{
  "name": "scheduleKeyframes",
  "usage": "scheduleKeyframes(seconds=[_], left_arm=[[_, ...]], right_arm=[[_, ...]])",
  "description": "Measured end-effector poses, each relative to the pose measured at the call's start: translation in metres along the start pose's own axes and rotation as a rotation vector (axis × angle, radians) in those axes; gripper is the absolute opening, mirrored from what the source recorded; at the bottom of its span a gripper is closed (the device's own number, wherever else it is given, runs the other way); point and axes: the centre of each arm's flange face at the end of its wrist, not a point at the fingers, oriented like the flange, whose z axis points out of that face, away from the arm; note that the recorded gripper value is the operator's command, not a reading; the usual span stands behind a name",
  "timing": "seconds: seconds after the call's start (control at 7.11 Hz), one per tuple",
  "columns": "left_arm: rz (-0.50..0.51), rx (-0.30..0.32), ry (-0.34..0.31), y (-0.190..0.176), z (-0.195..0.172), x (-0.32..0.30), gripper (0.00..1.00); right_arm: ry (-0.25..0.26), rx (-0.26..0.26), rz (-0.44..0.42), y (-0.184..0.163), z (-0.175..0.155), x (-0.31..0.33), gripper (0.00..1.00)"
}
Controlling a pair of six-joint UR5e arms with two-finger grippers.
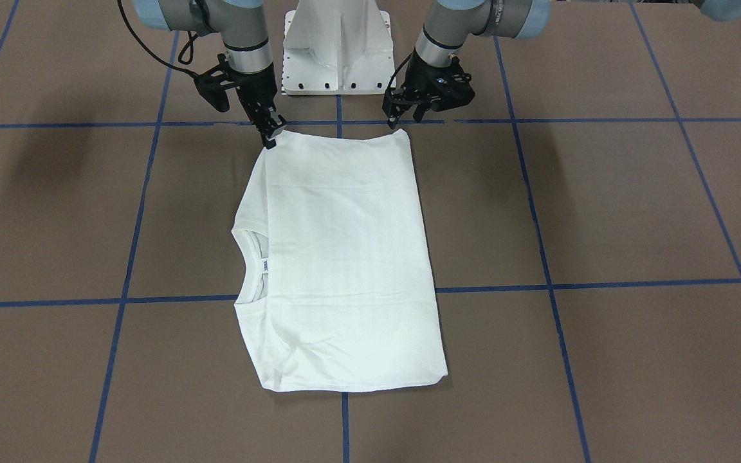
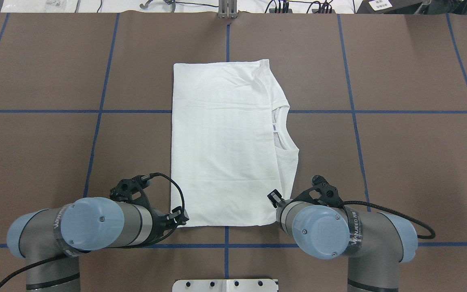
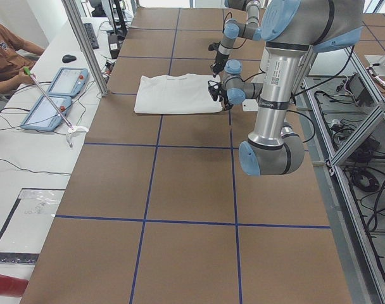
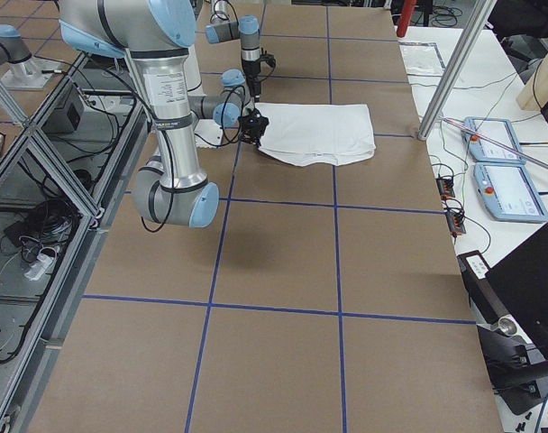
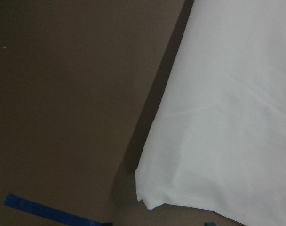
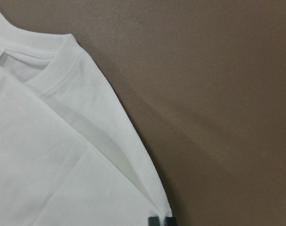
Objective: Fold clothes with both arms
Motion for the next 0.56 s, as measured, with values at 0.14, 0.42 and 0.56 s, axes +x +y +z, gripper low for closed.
scheduleKeyframes(seconds=[0.14, 0.42, 0.56], left_arm=[[-0.001, 0.01, -0.009, -0.0021, 0.0065, -0.0015, 0.65], [-0.001, 0.017, -0.009, -0.0027, 0.0118, 0.002, 0.6], [0.0, 0.017, -0.007, -0.002, 0.0137, 0.0051, 0.58]], right_arm=[[0.001, 0.001, 0.0, -0.0003, 0.0003, 0.0003, 0.0], [0.002, 0.003, -0.002, -0.0009, 0.0008, 0.0009, 0.0], [0.002, 0.003, -0.002, -0.001, 0.0009, 0.001, 0.0]])
